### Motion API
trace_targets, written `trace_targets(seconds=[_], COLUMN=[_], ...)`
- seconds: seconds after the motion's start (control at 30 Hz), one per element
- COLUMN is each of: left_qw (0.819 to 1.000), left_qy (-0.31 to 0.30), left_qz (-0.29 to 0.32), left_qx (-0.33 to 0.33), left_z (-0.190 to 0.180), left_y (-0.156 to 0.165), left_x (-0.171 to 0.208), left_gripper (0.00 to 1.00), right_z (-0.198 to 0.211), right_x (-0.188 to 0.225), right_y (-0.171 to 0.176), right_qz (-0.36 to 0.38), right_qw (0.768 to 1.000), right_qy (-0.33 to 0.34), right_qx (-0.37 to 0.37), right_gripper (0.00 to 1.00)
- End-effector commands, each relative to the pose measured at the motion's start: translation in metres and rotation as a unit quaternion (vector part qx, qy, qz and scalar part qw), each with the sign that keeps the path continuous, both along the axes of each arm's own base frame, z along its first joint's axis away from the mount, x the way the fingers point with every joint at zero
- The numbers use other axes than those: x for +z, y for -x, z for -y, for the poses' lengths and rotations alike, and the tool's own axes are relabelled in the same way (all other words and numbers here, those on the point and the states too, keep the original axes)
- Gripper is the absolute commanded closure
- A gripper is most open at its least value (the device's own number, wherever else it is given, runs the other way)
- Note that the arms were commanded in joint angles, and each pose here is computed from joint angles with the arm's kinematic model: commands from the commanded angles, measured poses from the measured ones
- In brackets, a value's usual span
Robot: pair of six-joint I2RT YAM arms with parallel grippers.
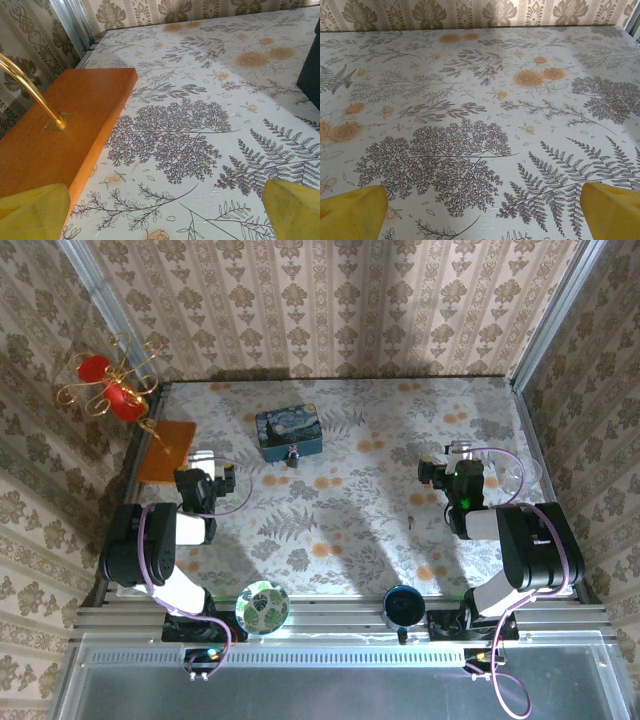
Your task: Unlock a padlock with a key
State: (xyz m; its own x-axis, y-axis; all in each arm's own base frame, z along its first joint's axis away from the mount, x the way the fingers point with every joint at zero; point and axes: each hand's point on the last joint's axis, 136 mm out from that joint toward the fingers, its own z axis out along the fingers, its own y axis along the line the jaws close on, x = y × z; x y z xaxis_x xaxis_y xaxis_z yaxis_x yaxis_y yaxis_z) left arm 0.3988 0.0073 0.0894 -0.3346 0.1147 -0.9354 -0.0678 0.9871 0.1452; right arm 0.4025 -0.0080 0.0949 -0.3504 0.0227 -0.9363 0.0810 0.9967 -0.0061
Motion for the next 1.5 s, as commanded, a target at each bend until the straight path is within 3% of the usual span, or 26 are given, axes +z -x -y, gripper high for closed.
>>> trace_targets(seconds=[0.0, 0.7, 1.0, 1.13, 1.47], left_qw=[1.000, 1.000, 0.998, 0.999, 0.995], left_qy=[0.002, 0.009, -0.044, -0.019, 0.096], left_qz=[0.010, 0.030, 0.045, 0.040, 0.023], left_qx=[-0.005, -0.001, -0.003, -0.006, -0.012], left_z=[0.000, -0.003, 0.016, 0.026, 0.051], left_y=[-0.001, 0.008, 0.019, 0.024, 0.046], left_x=[0.009, 0.030, 0.066, 0.084, 0.101], left_gripper=[0.00, 0.00, 0.00, 0.00, 0.00], right_z=[0.002, 0.005, 0.014, 0.018, 0.010], right_x=[0.003, 0.015, 0.032, 0.033, 0.049], right_y=[0.003, 0.001, 0.016, 0.028, 0.079], right_qz=[0.003, -0.016, -0.032, -0.067, -0.177], right_qw=[1.000, 1.000, 0.997, 0.993, 0.977], right_qy=[0.000, 0.001, -0.024, -0.052, -0.048], right_qx=[-0.010, -0.021, -0.059, -0.086, -0.111], right_gripper=[0.00, 0.00, 0.00, 0.00, 0.00])
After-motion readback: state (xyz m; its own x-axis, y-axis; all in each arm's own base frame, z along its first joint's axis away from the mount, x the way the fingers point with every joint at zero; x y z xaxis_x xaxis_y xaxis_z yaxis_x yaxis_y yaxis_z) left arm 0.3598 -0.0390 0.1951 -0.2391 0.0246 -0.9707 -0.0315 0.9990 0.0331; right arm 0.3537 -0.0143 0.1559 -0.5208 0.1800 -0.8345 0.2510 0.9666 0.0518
